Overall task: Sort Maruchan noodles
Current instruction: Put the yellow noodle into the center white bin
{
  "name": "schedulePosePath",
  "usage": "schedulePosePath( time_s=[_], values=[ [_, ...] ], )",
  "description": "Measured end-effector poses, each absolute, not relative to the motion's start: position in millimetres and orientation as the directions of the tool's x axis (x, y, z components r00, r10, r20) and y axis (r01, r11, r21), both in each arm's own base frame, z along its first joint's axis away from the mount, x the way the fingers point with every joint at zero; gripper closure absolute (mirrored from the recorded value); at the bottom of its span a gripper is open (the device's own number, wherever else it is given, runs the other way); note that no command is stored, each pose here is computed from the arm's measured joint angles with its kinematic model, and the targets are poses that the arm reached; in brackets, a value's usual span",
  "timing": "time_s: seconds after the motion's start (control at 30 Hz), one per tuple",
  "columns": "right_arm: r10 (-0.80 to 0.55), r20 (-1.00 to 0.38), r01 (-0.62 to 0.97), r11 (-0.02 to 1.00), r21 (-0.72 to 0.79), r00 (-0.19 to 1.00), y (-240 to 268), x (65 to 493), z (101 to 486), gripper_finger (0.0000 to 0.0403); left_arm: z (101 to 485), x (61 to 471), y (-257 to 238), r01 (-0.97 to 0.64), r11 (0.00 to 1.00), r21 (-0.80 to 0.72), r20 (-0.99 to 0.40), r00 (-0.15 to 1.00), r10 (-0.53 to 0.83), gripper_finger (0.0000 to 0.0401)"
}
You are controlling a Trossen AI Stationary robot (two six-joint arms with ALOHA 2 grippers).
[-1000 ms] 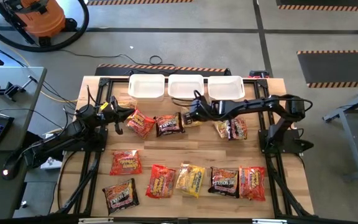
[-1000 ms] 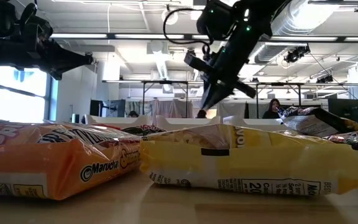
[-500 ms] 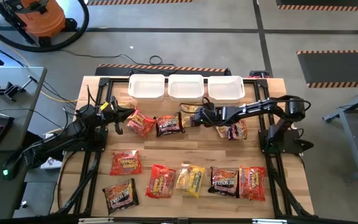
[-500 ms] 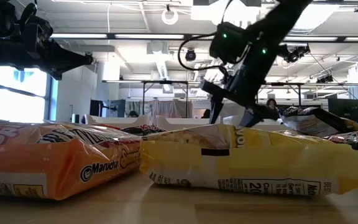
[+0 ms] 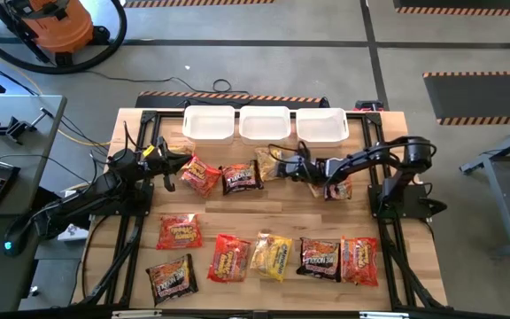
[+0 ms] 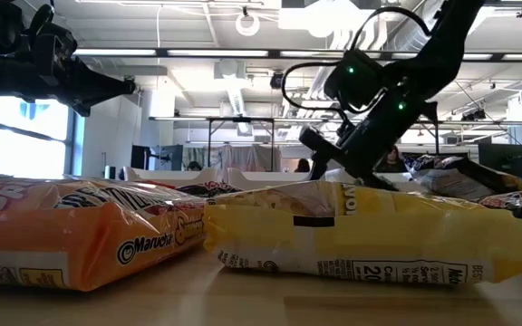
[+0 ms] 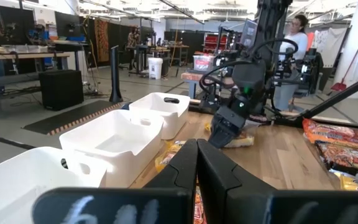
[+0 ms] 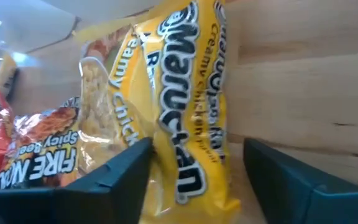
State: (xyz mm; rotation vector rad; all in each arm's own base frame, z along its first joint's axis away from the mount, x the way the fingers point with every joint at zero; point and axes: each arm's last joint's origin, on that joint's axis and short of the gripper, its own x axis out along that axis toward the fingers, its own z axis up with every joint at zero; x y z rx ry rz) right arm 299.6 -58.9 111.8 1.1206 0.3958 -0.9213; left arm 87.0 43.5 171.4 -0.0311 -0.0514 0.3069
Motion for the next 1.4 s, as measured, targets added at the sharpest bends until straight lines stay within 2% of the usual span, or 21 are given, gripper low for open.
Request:
schedulePosePath(
  time_s=[0.37, 0.5, 0.67, 1.07, 1.17, 1.27, 1.4],
  values=[
    [-0.424, -0.603, 0.733, 0.298, 0.612, 0.676, -61.0, 316.0, 115.6, 0.0356, 171.4, 87.0, 43.6, -0.302, 0.953, -0.038, 0.045, 0.952, 0.304, 0.0398],
    [-0.431, -0.573, 0.716, 0.371, 0.592, 0.697, -62.8, 326.1, 126.4, 0.0398, 171.4, 87.0, 43.5, -0.302, 0.953, -0.039, 0.046, 0.952, 0.303, 0.0398],
    [-0.436, -0.533, 0.689, 0.456, 0.563, 0.725, -65.5, 342.4, 145.4, 0.0402, 171.4, 87.0, 43.5, -0.302, 0.953, -0.038, 0.046, 0.952, 0.303, 0.0398],
    [-0.460, -0.473, 0.657, 0.585, 0.475, 0.752, -73.9, 374.3, 194.5, 0.0403, 171.3, 87.0, 43.6, -0.302, 0.953, -0.038, 0.046, 0.952, 0.303, 0.0398],
    [-0.427, -0.519, 0.662, 0.596, 0.454, 0.740, -75.2, 376.8, 200.2, 0.0403, 171.4, 87.0, 43.5, -0.301, 0.953, -0.038, 0.046, 0.952, 0.303, 0.0398],
    [-0.390, -0.621, 0.714, 0.546, 0.438, 0.680, -77.5, 372.0, 195.2, 0.0398, 171.4, 87.0, 43.6, -0.302, 0.953, -0.039, 0.046, 0.952, 0.303, 0.0398],
    [-0.366, -0.714, 0.773, 0.502, 0.388, 0.597, -77.4, 362.8, 200.5, 0.0357, 171.4, 87.0, 43.5, -0.301, 0.953, -0.038, 0.046, 0.952, 0.303, 0.0398]
  ],
)
